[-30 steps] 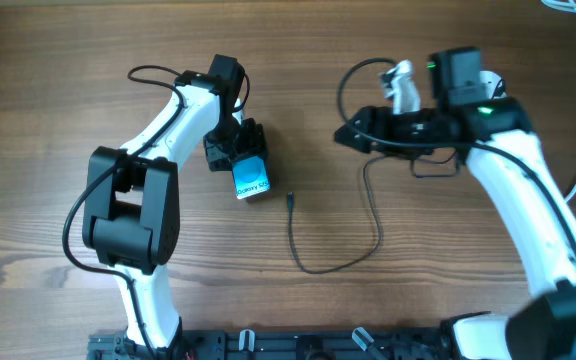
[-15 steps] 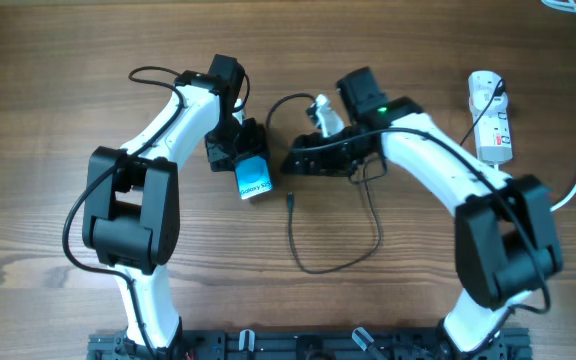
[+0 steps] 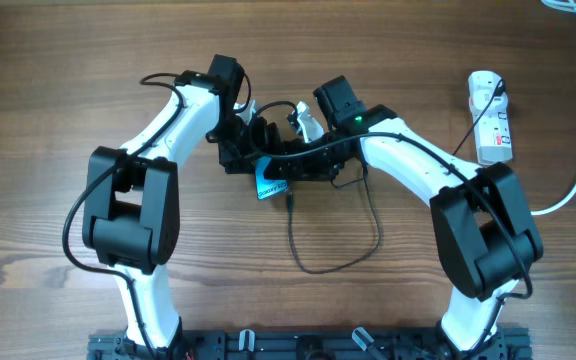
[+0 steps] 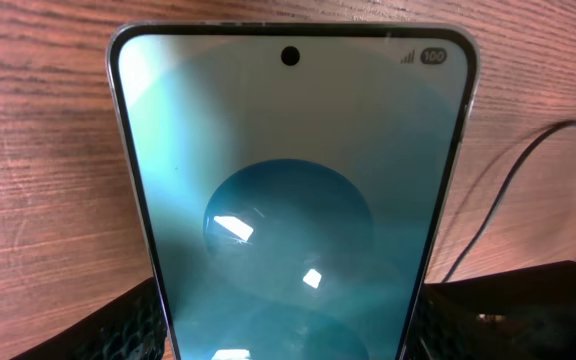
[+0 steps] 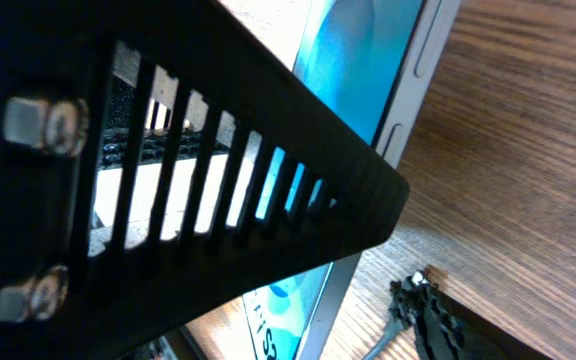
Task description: Plug charger to phone and switch on socket
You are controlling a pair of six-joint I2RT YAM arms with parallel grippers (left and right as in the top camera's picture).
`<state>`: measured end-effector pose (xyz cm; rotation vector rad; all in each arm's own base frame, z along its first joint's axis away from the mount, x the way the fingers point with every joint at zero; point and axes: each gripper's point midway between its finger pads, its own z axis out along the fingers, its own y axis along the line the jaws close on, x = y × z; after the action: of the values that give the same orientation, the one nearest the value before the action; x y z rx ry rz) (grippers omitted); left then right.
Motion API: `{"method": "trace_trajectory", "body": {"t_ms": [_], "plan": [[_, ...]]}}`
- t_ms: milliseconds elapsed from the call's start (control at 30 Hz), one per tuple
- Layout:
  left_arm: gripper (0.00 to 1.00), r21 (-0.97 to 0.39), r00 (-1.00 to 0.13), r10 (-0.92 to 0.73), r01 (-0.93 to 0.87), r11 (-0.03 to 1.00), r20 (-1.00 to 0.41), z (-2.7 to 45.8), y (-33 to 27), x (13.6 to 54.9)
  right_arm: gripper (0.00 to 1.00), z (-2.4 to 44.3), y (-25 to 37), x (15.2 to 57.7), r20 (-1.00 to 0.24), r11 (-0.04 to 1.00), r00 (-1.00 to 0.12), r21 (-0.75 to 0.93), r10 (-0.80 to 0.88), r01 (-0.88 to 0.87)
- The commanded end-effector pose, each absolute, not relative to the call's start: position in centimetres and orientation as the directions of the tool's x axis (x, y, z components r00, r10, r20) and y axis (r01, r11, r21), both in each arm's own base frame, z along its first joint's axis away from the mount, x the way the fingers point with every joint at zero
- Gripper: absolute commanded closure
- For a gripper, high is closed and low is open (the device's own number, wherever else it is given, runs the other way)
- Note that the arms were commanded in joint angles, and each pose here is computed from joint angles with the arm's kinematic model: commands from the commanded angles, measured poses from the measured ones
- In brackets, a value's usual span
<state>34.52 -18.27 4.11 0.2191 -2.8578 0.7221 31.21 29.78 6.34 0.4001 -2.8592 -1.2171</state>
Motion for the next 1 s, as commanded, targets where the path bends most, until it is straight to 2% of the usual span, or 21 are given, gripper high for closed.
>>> {"method": "trace_trajectory", "body": {"t_ms": [0,100,200,433,533,733,967], "plan": [[0.25,-0.503,-0.978,-0.074,-0.166,0.848,0.197,6.2,-18.6,34.6,0.19,6.8,30.0,31.9,-0.089,0.655,-0.973,0.725,-0.215,-0.211],[0.25,-0.484,-0.970,-0.089,-0.192,0.854,0.227,6.1,-17.8,34.1,0.20,7.4,29.3,32.3,-0.083,0.639,-0.975,0.744,-0.204,-0.197],[0.25,-0.463,-0.960,-0.108,-0.222,0.858,0.260,6.1,-17.0,33.6,0.23,9.9,28.8,32.3,-0.143,0.539,-0.960,0.803,-0.241,-0.254],[0.25,-0.480,-0.934,-0.107,-0.270,0.834,0.341,6.8,-17.5,32.1,0.19,14.5,24.6,34.8,-0.228,0.535,-0.966,0.804,-0.122,-0.258],[0.24,-0.534,-0.914,-0.088,-0.308,0.788,0.396,7.9,-18.7,31.3,0.18,15.3,22.6,35.3,-0.218,0.549,-0.973,0.806,-0.072,-0.221],[0.25,-0.657,-0.865,-0.029,-0.402,0.638,0.501,11.1,-21.4,30.4,0.15,14.6,20.1,34.7,-0.109,0.578,-0.994,0.810,-0.020,-0.100],[0.29,-0.691,-0.811,-0.008,-0.503,0.519,0.585,13.6,-22.8,30.3,0.15,14.4,19.9,34.0,-0.062,0.585,-0.998,0.809,-0.016,-0.059]]}}
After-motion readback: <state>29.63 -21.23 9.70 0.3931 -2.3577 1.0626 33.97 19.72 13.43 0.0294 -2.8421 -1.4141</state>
